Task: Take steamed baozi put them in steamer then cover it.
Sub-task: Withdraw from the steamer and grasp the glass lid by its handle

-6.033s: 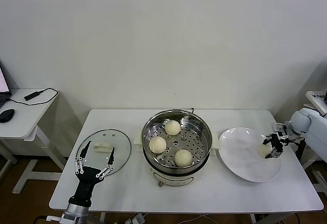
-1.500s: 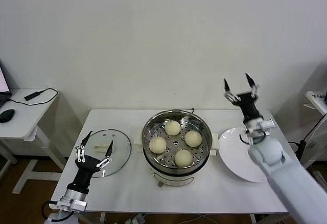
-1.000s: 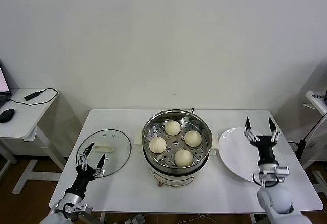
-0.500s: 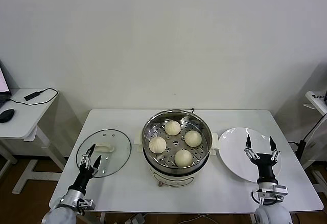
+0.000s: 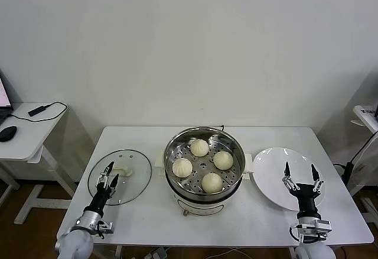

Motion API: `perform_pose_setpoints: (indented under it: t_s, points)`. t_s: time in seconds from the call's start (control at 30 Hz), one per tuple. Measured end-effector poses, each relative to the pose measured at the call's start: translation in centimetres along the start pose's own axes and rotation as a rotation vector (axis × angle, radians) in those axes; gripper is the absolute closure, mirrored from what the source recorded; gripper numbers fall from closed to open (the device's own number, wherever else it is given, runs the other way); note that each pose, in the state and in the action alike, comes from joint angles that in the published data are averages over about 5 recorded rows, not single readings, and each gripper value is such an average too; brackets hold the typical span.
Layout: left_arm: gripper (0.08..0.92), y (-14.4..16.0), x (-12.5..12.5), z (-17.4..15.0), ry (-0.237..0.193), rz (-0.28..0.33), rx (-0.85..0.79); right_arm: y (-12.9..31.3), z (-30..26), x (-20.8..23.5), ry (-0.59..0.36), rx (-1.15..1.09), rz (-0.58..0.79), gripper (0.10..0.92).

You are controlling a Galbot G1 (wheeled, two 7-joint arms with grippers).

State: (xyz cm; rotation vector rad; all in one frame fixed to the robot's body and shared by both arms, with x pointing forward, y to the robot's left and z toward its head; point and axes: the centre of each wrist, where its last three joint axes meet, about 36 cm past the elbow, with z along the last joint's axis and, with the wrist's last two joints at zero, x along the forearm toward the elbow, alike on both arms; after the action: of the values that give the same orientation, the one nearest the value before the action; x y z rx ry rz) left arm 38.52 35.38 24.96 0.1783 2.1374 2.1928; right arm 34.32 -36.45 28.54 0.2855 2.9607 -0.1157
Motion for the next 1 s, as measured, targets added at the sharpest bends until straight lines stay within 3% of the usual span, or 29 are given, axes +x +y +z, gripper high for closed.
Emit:
perform_pose_setpoints:
  t_s: [1.0]
  points:
    - [0.177, -0.6, -3.9, -0.1, 0.013, 0.004, -0.020, 0.0, 0.8, 0.6, 0.006, 0.023, 0.006, 0.200]
